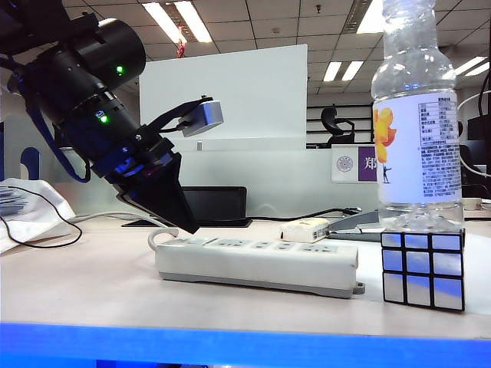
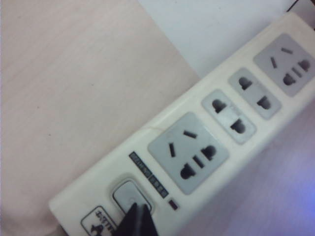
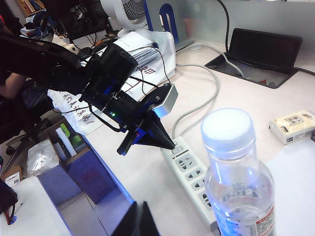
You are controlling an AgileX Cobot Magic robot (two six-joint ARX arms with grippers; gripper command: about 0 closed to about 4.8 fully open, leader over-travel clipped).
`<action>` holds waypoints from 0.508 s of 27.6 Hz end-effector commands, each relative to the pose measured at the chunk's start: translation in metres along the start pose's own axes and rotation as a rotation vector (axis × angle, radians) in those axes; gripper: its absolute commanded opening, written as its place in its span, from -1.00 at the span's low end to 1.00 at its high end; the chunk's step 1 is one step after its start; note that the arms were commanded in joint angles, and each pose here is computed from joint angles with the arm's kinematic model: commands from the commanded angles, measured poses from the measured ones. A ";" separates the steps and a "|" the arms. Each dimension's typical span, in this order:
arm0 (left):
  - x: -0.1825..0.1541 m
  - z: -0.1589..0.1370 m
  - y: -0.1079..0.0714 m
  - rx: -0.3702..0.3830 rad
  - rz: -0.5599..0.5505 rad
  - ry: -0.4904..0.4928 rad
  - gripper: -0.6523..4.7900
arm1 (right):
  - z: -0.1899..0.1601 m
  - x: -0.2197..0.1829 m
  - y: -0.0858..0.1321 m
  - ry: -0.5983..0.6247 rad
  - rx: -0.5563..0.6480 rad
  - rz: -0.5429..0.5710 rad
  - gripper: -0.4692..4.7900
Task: Press the button on the power strip.
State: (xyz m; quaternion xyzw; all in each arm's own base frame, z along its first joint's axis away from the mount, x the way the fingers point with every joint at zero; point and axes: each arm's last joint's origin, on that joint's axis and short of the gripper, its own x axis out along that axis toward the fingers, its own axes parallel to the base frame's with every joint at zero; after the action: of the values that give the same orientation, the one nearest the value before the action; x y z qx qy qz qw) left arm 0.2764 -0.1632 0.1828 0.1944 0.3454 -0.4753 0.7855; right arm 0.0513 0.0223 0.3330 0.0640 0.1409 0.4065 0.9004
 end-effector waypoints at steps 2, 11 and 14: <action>0.000 0.002 0.000 0.007 -0.001 -0.016 -0.78 | 0.002 -0.001 0.001 -0.014 -0.019 0.002 -0.82; 0.010 -0.005 0.001 -0.013 -0.037 0.018 -0.78 | 0.002 -0.001 0.001 -0.014 -0.019 0.003 -0.82; 0.012 -0.008 0.001 -0.019 -0.043 0.031 -0.78 | 0.002 -0.001 0.001 -0.014 -0.018 0.003 -0.82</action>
State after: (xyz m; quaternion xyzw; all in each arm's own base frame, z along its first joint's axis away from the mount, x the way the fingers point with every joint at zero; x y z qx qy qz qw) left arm 0.2798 -0.1655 0.1721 0.1873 0.3561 -0.4840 0.7771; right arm 0.0513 0.0223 0.3330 0.0640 0.1407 0.4065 0.9005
